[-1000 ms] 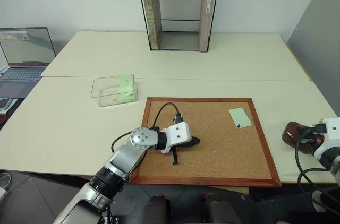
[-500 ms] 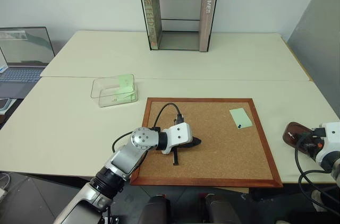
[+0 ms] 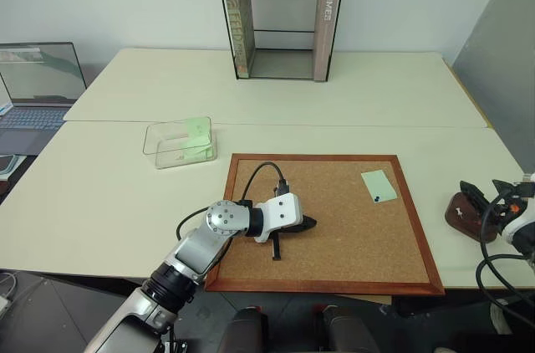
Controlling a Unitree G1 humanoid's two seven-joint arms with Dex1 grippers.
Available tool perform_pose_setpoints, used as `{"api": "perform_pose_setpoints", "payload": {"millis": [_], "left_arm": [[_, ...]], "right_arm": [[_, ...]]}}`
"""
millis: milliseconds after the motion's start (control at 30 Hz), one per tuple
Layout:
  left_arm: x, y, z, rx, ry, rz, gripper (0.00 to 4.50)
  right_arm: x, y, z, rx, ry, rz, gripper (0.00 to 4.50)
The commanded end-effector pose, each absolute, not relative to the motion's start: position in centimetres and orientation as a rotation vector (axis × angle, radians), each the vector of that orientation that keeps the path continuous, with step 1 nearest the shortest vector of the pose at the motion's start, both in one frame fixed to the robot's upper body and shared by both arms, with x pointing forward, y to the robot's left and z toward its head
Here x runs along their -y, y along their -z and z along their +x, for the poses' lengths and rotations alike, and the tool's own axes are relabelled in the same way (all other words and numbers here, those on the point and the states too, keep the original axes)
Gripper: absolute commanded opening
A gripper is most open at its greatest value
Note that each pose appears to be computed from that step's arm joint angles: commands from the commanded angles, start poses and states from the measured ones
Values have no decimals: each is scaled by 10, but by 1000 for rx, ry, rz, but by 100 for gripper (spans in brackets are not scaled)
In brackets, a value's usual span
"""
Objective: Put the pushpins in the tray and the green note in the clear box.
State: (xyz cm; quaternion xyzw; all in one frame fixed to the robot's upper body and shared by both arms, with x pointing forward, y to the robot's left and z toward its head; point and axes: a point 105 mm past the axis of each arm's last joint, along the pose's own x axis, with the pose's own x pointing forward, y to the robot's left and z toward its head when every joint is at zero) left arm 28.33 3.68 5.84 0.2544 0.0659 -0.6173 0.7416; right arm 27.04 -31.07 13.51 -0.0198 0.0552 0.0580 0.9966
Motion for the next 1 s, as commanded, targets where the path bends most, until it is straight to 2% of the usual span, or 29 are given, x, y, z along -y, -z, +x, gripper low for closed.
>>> {"api": "perform_pose_setpoints", "payload": {"millis": [33, 267, 400, 633, 767, 1000], "left_arm": [[-68, -10, 285, -378, 1272, 620, 0], [-68, -11, 286, -375, 1269, 623, 0], [-68, -11, 286, -372, 1264, 623, 0], [-69, -12, 286, -373, 1256, 624, 0], [-70, -12, 286, -372, 1257, 625, 0], [-69, -12, 287, -369, 1261, 627, 0]], "right_arm": [[260, -147, 276, -50, -316, -136, 369], [195, -120, 288, -69, -504, -192, 369], [191, -105, 296, -87, -495, -204, 369], [196, -89, 291, -125, -508, -209, 369], [195, -84, 290, -130, -510, -212, 314], [194, -75, 290, -153, -509, -231, 175]]}}
